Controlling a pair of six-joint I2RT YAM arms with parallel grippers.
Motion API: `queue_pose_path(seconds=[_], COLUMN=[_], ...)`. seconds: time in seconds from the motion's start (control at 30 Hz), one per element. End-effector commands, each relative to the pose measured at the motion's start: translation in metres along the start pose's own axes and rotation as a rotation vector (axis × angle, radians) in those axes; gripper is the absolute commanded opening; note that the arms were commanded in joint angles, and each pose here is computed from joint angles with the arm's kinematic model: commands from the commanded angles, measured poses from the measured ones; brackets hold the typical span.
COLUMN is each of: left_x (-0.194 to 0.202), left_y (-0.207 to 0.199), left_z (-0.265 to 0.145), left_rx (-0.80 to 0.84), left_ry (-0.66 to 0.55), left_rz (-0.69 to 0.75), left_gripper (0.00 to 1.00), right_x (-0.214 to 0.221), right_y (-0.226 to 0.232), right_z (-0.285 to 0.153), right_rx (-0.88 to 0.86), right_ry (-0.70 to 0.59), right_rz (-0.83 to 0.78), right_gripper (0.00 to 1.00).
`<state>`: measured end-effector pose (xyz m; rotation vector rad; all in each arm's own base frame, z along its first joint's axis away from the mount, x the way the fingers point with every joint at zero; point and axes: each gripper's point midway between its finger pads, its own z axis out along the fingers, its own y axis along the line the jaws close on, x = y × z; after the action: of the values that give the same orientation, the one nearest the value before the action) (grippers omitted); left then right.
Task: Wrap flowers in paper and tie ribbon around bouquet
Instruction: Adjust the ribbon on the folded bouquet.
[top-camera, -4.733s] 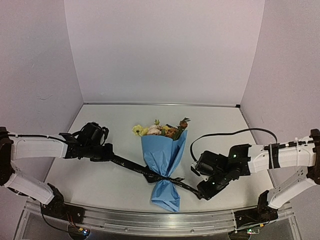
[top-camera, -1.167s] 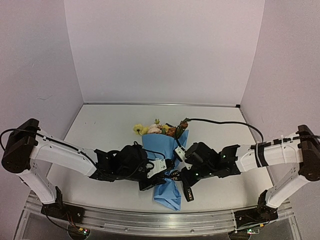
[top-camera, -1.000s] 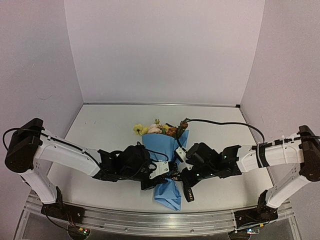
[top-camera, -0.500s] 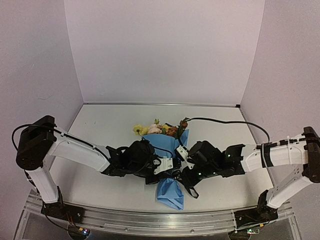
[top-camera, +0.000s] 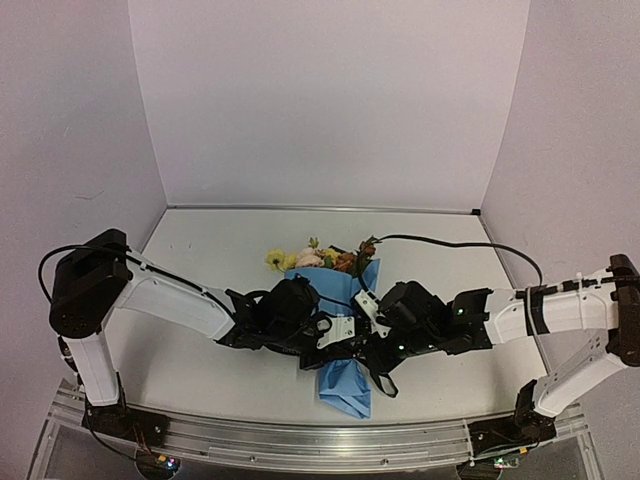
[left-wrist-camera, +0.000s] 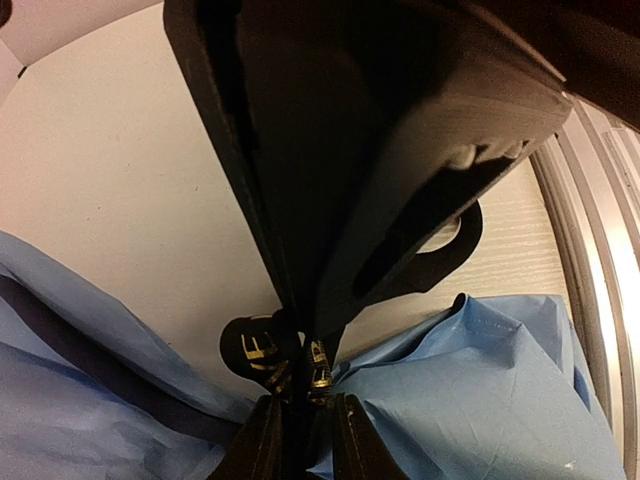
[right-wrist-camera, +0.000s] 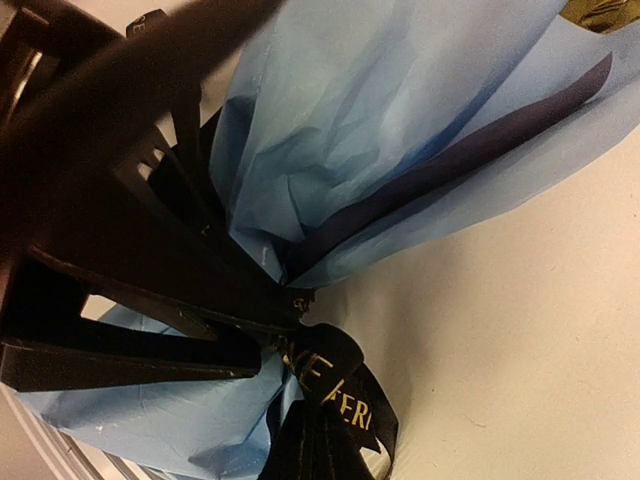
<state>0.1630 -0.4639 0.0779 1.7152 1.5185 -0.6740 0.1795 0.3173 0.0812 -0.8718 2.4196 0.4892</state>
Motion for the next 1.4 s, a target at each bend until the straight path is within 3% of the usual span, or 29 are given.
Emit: queue_pose_path(seconds=[0.0, 0.2, 0.5, 1.37], left_x=[0.001, 0.02, 0.034, 0.049], left_y=[0.0, 0.002, -0.001, -0.009], left_z=[0.008, 0.013, 0.008, 0.006], left_rx=[0.016, -0.017, -0.026, -0.001], left_ry=[0.009, 0.057, 0.082, 0.128], left_rz=[-0.018, -0.046, -0.066, -0.06], left_gripper=[0.17, 0.12, 0.1, 0.02], right_x=[-0.004, -0.001, 0.012, 0.03], right_y=[-0.006, -0.006, -0.038, -0.08], right_z=[-0.01, -0.017, -0.034, -0.047], right_rx=[0.029, 0.023, 0.185, 0.385], right_ry=[-0.041, -0.031, 0.009, 0.02], right_rz=[0.007, -0.001, -0.078, -0.164], right_gripper=[0.0, 0.0, 0.0, 0.0])
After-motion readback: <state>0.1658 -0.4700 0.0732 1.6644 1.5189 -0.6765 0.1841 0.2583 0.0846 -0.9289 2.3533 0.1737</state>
